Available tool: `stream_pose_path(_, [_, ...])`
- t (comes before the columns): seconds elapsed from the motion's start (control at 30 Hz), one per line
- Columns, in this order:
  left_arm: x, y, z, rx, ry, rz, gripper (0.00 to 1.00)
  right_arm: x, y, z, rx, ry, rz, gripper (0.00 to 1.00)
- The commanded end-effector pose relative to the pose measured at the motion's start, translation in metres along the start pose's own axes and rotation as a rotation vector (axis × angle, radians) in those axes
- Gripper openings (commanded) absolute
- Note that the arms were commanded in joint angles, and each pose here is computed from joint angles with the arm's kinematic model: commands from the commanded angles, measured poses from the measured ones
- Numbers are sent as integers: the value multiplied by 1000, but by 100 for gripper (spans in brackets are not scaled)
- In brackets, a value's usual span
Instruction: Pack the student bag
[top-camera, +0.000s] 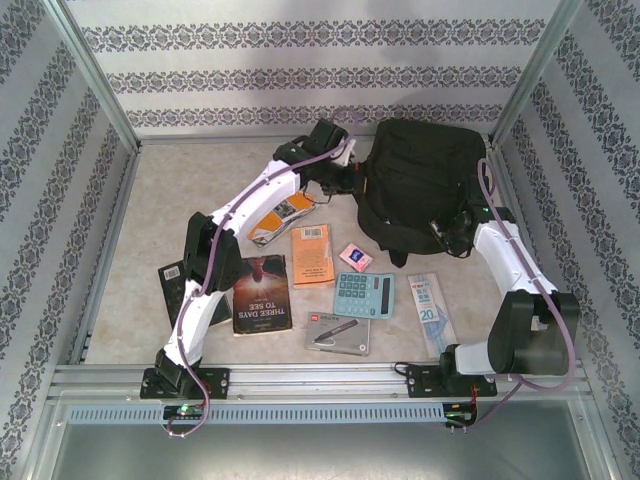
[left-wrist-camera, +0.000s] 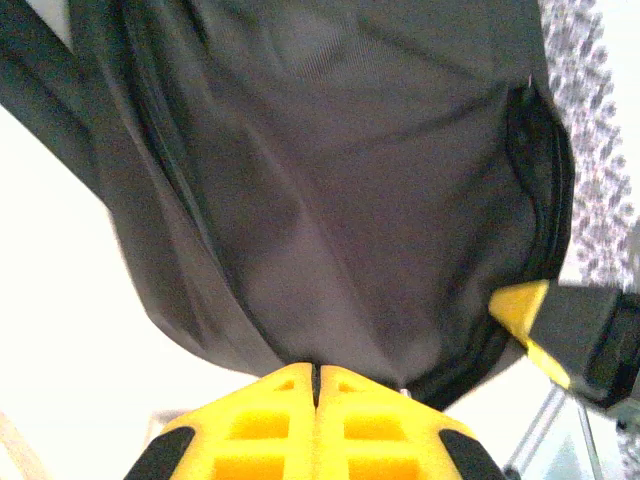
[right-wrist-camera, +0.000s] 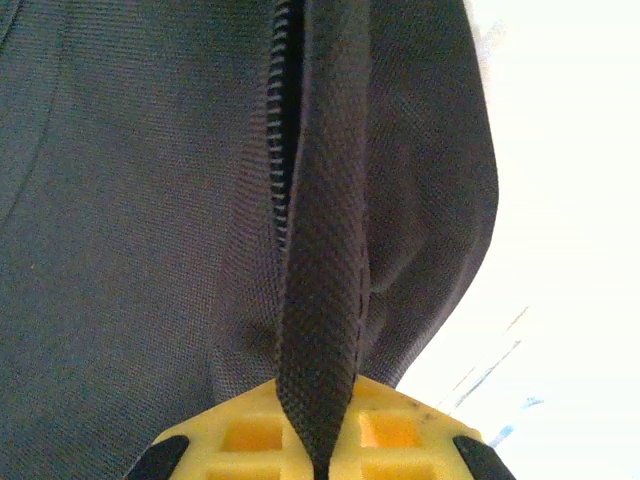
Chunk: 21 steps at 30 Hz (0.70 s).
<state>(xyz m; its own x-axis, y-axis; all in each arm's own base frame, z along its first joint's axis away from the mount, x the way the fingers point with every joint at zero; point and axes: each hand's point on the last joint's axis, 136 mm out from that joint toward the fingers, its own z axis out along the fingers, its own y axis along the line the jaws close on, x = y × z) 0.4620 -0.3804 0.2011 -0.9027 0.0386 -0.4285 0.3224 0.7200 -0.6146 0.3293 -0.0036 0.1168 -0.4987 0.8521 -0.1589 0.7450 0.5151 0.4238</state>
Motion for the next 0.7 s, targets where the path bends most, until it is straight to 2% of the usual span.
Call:
stream_pose_path(0.0, [-38, 20, -3, -32, -96, 35, 0, -23, 0, -9, 49, -87, -47, 4])
stream_pose_path(0.17, [-32, 8, 7, 19, -74, 49, 0, -32, 9, -3, 57, -89, -51, 13])
stream_pose_path(0.23, [-24, 3, 11, 25, -55, 61, 0, -34, 15, 0, 53, -76, -60, 24])
stream_pose_path(0.43, [-7, 0, 12, 8, 2, 53, 0, -30, 27, -7, 23, -83, -173, 41])
stream_pose_path(0.57, [0, -1, 8, -8, 20, 25, 7, -22, 41, -22, -32, -115, -313, 46])
stream_pose_path(0.67, [9, -3, 10, -7, 45, -16, 20, -13, 45, -30, -46, -126, -367, 51])
